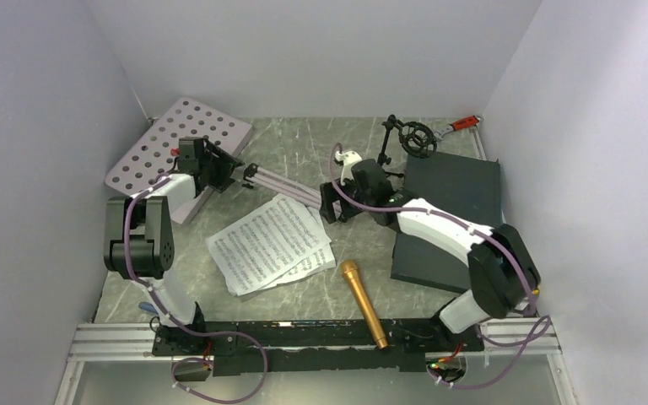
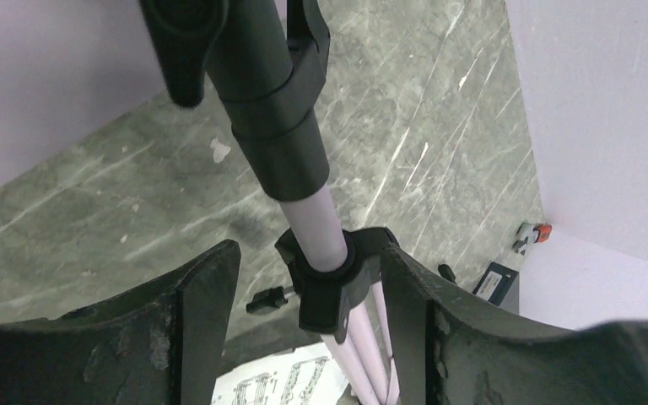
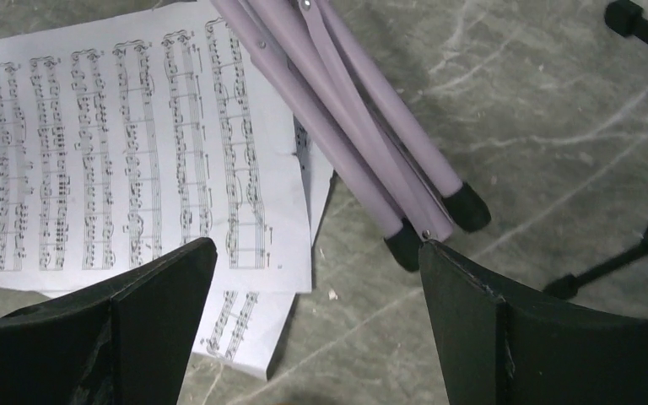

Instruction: Set up the instrument practice props

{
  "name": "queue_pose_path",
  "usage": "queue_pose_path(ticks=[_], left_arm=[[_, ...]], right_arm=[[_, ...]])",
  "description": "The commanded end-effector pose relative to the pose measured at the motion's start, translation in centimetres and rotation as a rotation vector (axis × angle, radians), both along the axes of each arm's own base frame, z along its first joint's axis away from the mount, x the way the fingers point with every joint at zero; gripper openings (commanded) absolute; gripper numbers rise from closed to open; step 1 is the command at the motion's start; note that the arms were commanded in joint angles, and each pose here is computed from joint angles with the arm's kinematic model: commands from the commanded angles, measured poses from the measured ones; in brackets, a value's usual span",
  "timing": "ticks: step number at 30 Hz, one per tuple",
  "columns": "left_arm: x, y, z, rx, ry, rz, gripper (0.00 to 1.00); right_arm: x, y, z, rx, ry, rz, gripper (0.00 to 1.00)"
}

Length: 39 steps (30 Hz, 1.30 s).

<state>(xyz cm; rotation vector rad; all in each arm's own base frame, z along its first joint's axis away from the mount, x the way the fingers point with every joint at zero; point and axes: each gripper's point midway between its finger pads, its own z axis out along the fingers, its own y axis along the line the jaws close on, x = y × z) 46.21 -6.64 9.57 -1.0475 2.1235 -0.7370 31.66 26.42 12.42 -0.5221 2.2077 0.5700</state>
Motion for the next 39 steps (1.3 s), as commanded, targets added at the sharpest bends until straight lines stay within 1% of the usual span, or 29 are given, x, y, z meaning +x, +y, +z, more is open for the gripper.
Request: queue_pose_path(ticks=[1, 6, 12, 17, 20, 22, 23, 24, 27, 33, 39], left_arm=[[3.0, -0.1, 1.8, -0.030, -0.087, 0.019, 0.66], [3.9, -0.1, 0.8, -0.045, -0.082, 0.039, 0.62], [4.4, -0.2, -0.3, -0.065, -0.080, 0.047, 0.51], [4.7, -0.3, -0.3, -0.061, -0.089, 0.032, 0.29], [4.8, -0.5, -0.3, -0.068, -0.089, 0.028, 0.20], [4.8, -0.5, -0.2, -0.069, -0.084, 0.024, 0.11], [4.9, -0.6, -0.2, -0.072, -0.085, 0.020, 0.05], [4.9, -0.6, -0.1, -0.075, -0.087, 0.017, 0.03], [5.0, -0.8, 0.2, -0.076, -0.090, 0.002, 0.03], [4.8, -1.1, 0.8, -0.075, -0.100, -0.023, 0.03], [4.7, -1.4, 1.5, -0.072, -0.114, -0.051, 0.03]], right_arm=[[1.9, 2.5, 0.9, -0.011, -0.029, 0.074, 0.94], [3.1, 4.4, -0.5, -0.039, 0.010, 0.131, 0.93], [4.1, 6.6, -1.2, -0.087, 0.005, 0.214, 0.94], [4.7, 8.1, -2.5, -0.129, 0.012, 0.266, 0.96], [5.3, 8.9, -3.0, -0.161, 0.006, 0.296, 0.97], [5.8, 9.4, -3.4, -0.180, 0.005, 0.308, 0.97], [6.0, 9.8, -3.6, -0.186, 0.005, 0.316, 0.98], [6.2, 10.1, -3.9, -0.195, 0.008, 0.322, 0.98], [7.3, 11.4, -3.9, -0.220, -0.009, 0.341, 0.98], [9.4, 12.7, -5.5, -0.294, -0.017, 0.327, 0.98], [11.0, 13.8, -6.9, -0.315, -0.023, 0.336, 0.96]])
